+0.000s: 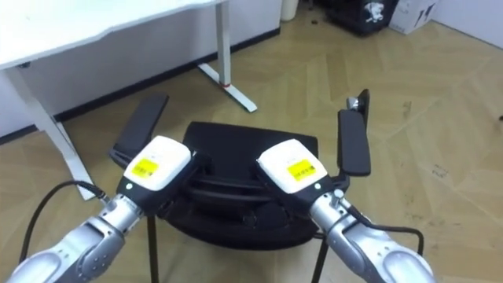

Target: Push chair

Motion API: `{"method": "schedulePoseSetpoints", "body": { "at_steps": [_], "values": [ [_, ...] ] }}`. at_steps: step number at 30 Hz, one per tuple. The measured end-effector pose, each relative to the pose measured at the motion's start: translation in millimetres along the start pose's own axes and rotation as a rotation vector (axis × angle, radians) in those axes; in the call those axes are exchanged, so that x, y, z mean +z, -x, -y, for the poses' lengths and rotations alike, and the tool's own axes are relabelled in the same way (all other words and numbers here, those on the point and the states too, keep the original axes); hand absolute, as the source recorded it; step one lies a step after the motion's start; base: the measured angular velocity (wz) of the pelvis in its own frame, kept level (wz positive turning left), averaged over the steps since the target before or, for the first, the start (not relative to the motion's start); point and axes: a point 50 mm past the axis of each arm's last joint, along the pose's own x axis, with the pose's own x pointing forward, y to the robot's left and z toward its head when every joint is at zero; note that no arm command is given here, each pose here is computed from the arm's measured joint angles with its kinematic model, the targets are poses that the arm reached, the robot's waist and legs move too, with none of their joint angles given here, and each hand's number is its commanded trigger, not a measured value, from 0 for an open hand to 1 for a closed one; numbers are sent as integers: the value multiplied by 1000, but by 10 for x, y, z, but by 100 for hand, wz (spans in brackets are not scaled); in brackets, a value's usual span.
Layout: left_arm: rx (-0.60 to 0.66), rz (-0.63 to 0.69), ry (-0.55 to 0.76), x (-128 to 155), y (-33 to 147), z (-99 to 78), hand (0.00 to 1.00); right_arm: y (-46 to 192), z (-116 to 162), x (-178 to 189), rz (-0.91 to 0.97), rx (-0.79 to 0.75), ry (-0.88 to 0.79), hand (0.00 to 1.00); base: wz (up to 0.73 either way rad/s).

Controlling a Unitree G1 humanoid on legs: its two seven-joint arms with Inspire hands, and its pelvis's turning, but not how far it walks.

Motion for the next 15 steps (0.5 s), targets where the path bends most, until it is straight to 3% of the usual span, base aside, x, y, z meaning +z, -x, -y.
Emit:
{"method": "schedulePoseSetpoints", "body": {
  "at_steps": [11,15],
  "values": [
    [-8,24,-14,-37,-31,-49,100,-7,-12,17,-12,2,-26,100,-9],
    [-15,22,-5,-57,3,-13,100,3,-48,42,-10,8,-38,100,52]
  ]
}}
